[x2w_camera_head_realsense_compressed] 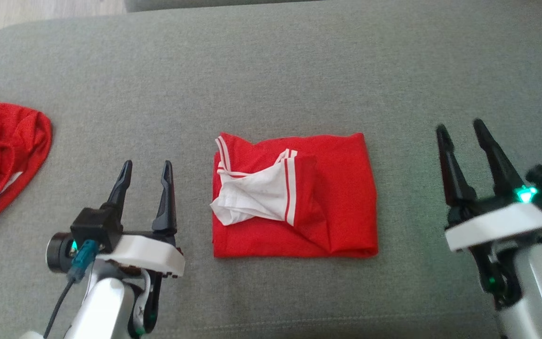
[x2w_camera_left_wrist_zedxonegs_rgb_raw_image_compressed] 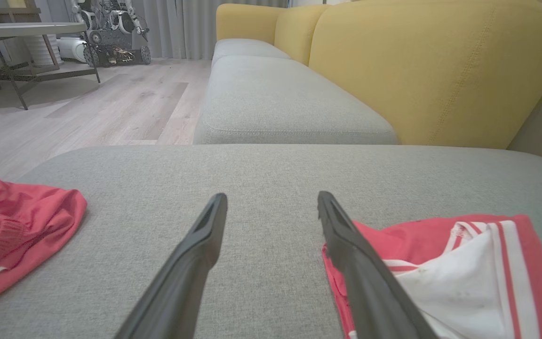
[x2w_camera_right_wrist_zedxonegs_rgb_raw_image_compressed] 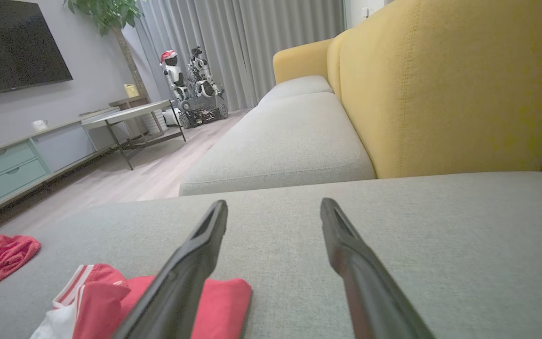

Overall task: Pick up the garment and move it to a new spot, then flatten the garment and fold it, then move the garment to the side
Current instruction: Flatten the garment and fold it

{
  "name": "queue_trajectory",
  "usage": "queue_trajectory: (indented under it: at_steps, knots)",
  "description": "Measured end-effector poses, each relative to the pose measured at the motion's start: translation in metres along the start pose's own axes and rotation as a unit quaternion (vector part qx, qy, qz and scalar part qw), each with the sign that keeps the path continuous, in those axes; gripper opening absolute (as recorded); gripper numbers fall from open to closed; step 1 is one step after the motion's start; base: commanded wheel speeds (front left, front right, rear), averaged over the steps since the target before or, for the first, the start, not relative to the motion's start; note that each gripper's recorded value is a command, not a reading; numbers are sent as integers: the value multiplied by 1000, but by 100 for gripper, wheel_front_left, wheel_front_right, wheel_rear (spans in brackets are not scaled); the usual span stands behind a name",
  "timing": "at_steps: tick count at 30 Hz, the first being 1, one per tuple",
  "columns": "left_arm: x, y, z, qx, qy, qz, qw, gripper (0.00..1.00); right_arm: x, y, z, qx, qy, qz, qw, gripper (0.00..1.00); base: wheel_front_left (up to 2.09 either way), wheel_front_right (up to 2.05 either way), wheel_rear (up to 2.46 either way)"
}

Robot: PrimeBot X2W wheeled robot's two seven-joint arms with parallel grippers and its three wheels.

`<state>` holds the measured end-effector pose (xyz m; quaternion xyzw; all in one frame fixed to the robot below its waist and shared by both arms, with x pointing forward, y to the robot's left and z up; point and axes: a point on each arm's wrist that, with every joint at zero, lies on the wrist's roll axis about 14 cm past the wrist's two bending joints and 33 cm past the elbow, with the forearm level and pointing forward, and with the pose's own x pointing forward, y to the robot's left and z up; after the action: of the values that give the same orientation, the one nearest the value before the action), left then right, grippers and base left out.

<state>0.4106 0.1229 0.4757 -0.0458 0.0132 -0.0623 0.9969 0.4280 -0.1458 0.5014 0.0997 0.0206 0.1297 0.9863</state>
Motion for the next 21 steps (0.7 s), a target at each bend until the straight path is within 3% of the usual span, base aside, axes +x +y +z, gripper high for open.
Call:
queue_trajectory:
  at_steps: [7, 21]
  knots:
    - [-3, -5, -2, 3, 8, -10, 1000, 100, -32, -22, -4, -12, 23, -45, 999, 100, 0, 0, 0]
    - [-4, -2, -4, 8, 14, -6, 1000, 100, -35, -19, 0, -25, 24, -49, 998, 100, 0, 0, 0]
